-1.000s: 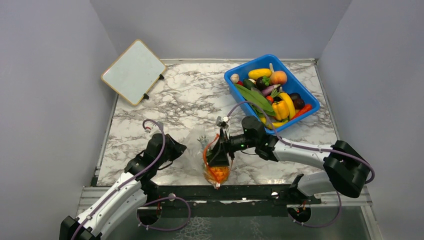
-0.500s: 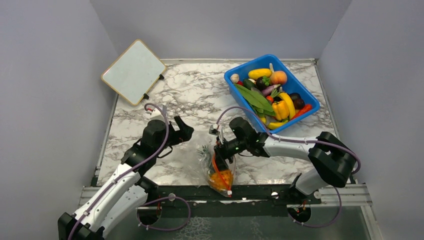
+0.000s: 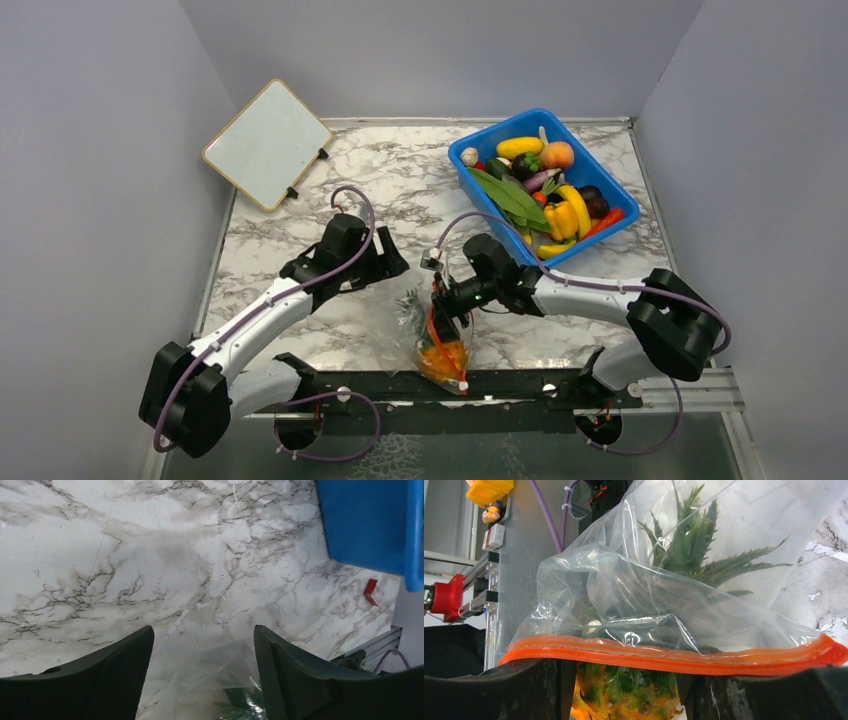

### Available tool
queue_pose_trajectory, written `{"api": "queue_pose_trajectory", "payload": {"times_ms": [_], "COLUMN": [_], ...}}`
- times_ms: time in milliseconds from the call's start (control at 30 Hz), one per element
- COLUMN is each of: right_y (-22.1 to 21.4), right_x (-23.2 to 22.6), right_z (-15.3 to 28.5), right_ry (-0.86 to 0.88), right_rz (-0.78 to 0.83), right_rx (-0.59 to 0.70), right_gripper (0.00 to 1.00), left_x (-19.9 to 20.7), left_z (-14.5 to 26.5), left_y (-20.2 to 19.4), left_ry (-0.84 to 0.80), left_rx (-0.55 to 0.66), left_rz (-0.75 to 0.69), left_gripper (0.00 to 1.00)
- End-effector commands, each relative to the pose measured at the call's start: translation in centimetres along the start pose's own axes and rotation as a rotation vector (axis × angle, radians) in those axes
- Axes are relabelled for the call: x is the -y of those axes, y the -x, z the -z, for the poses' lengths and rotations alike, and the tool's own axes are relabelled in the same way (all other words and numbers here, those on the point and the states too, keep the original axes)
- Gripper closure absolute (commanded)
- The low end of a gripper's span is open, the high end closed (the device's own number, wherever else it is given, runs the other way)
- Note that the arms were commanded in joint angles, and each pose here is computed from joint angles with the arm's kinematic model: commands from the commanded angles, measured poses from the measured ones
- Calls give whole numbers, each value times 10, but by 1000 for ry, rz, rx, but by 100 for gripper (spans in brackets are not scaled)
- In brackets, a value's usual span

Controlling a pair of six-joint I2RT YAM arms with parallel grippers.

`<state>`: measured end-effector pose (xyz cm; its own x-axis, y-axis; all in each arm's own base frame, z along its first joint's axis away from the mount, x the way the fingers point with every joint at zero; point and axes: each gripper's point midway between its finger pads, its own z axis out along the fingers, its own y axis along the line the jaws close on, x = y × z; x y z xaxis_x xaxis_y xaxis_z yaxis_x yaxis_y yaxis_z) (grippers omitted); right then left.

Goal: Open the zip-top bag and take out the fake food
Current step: Pick up the fake fruit from the zipper food storage bag.

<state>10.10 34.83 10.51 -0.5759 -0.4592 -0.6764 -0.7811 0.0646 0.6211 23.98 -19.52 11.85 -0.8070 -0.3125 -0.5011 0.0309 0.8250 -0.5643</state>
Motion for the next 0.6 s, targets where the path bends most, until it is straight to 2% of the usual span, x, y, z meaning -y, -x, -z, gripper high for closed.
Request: {"api": "queue_pose_trajectory", "payload": {"times_ms": [0, 33, 200, 400, 567], "right_y": [9, 10, 14, 12, 8], "right_x": [-6, -6, -6, -13, -5], "right_z": [3, 4, 9, 18, 25], "right_ry": [-1, -6, -36, -39, -109], "right_rz": [66, 69, 92, 125, 108], "right_rx": [45, 51, 81, 103, 163], "right_gripper": [54, 55, 55, 55, 56], "left_x": [3, 4, 6, -28, -60], "left_z": [5, 5, 11, 23, 32], "left_y": [-2, -2, 6, 32, 48], "left_ry": [-9, -13, -34, 105, 151], "left_rx": [-32, -34, 24, 141, 204], "left_rz": [-4, -4, -10, 36, 155], "left_gripper": [36, 49, 100, 100, 100]}}
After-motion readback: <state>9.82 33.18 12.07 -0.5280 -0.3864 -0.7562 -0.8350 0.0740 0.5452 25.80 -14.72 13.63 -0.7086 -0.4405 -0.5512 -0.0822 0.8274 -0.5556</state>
